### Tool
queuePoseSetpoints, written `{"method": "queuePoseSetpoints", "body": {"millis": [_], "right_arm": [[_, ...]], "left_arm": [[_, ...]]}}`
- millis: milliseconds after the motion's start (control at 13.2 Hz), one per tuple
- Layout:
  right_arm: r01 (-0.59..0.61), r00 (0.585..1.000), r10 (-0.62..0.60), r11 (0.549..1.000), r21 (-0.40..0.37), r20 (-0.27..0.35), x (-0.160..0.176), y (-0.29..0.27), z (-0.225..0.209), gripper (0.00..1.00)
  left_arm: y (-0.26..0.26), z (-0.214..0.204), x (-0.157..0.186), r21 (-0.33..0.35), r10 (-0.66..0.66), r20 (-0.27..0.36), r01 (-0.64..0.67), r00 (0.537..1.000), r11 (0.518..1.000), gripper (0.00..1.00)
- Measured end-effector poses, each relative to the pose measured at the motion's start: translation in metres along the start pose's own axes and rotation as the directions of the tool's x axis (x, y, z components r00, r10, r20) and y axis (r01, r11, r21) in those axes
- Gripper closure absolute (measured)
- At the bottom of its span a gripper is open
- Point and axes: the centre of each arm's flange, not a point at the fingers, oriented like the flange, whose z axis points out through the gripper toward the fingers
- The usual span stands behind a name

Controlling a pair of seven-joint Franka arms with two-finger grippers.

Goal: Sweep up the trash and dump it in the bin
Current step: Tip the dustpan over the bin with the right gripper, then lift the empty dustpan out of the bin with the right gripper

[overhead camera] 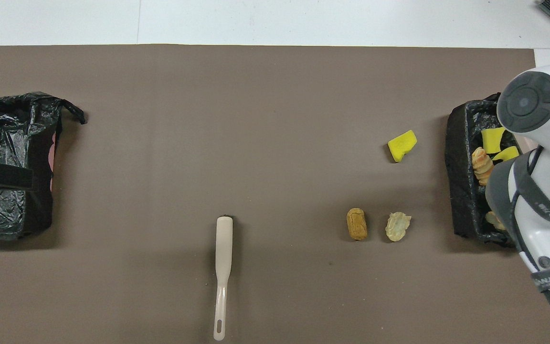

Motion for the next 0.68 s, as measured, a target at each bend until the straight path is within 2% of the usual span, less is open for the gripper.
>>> {"method": "queuePoseSetpoints", "body": {"millis": [380, 531, 683], "right_arm": [[-0.206, 0.972, 0.202, 0.978, -0.021, -0.121, -0.011, 0.003, -0.012, 0.69], [-0.279, 0.933, 0.274, 0.96, 0.012, -0.233, -0.007, 0.003, -0.013, 0.69], [-0.336, 0.896, 0.325, 0.942, 0.014, -0.302, -0.006, 0.006, -0.01, 0.69]], "left_arm": [[0.0, 0.0, 0.0, 0.0, 0.0, 0.001, 0.0, 1.0, 1.0, 0.0], [0.0, 0.0, 0.0, 0.0, 0.0, 0.001, 0.0, 1.0, 1.0, 0.0], [0.0, 0.0, 0.0, 0.0, 0.0, 0.002, 0.0, 1.0, 1.0, 0.0]]}}
